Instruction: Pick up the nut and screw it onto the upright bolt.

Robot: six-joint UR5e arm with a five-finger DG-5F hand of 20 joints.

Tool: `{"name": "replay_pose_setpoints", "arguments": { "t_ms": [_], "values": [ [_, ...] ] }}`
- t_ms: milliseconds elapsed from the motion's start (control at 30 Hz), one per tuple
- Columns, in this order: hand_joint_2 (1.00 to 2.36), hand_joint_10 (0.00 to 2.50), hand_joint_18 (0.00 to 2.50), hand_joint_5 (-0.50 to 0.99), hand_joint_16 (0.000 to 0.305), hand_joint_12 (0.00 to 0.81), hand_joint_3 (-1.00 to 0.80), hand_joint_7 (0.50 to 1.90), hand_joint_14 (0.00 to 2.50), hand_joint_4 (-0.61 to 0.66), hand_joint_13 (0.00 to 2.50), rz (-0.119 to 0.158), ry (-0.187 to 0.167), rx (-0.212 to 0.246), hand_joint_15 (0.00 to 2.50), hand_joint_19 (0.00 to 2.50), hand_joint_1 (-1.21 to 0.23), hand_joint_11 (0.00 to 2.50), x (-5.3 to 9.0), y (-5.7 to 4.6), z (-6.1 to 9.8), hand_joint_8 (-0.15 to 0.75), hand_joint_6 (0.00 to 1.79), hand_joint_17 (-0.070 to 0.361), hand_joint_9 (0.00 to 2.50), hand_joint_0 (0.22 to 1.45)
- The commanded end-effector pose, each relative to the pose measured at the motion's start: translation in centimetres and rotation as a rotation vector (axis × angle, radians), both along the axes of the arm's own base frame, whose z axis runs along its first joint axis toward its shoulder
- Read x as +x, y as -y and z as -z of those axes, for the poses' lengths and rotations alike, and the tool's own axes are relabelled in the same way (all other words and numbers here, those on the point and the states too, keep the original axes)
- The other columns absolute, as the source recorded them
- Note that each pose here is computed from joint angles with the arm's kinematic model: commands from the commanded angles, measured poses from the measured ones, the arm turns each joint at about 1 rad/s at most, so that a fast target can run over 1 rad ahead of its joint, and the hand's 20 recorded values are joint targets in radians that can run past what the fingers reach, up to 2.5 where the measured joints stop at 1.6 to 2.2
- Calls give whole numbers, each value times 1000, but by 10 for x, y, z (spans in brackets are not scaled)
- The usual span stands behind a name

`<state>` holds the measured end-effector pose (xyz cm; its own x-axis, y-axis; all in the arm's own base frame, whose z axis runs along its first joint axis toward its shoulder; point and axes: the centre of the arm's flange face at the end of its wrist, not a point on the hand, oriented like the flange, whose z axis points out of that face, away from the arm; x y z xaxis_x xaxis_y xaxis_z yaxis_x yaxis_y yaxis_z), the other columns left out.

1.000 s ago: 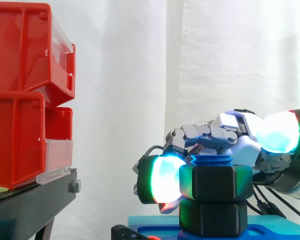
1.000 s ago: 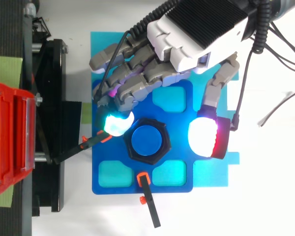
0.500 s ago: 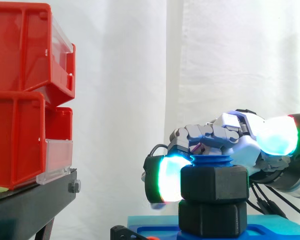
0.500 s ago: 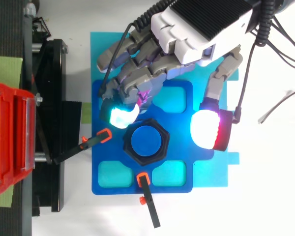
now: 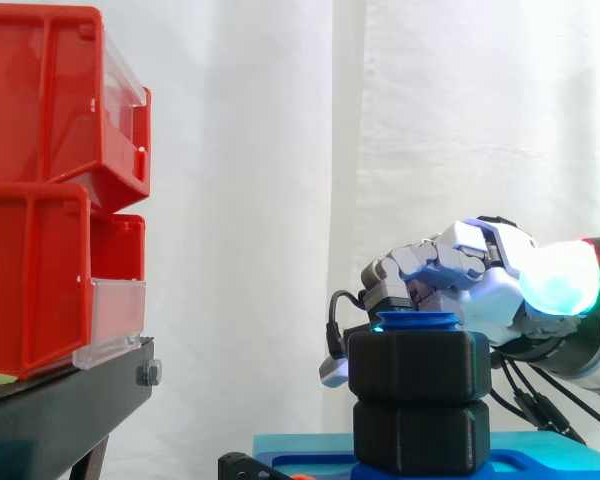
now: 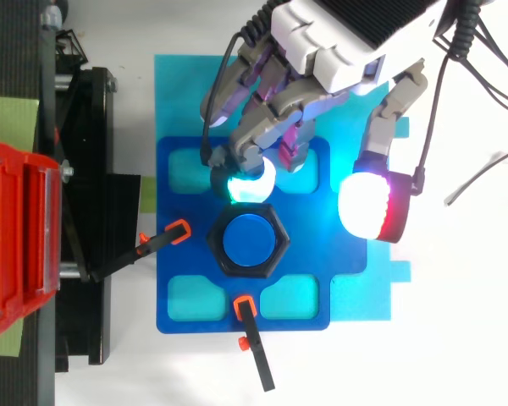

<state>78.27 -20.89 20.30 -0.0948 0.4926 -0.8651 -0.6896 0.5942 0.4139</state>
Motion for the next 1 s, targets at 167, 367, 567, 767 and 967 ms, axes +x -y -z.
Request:
{"name": "replay_pose_setpoints", "arguments": {
  "t_ms": [167, 367, 567, 767, 967],
  "values": [
    [1000, 3, 739, 78, 4, 125, -500, 1196, 0, 108, 1104, -3, 4, 8, 0, 0, -290, 91, 0, 2, -6, 145, 621, 9, 1694, 487],
    [1000, 2, 597, 63, 14, 191, -500, 1394, 0, 192, 964, -23, 24, 9, 0, 0, -274, 74, 5, 2, -26, 252, 500, 32, 1540, 454],
    [1000, 0, 394, -33, 22, 268, -500, 1041, 0, 322, 744, -47, 51, 19, 0, 0, -241, 34, 14, 2, -51, 291, 504, 50, 1284, 435],
    [1000, 0, 295, -91, 24, 279, -500, 832, 0, 309, 651, -56, 90, 7, 0, 0, -232, 0, 18, -2, -58, 295, 503, 53, 1151, 431],
    [1000, 0, 257, -112, 24, 281, -500, 723, 0, 280, 621, -46, 149, 12, 0, 0, -233, 0, 18, -7, -49, 284, 502, 53, 1100, 431]
  ]
}}
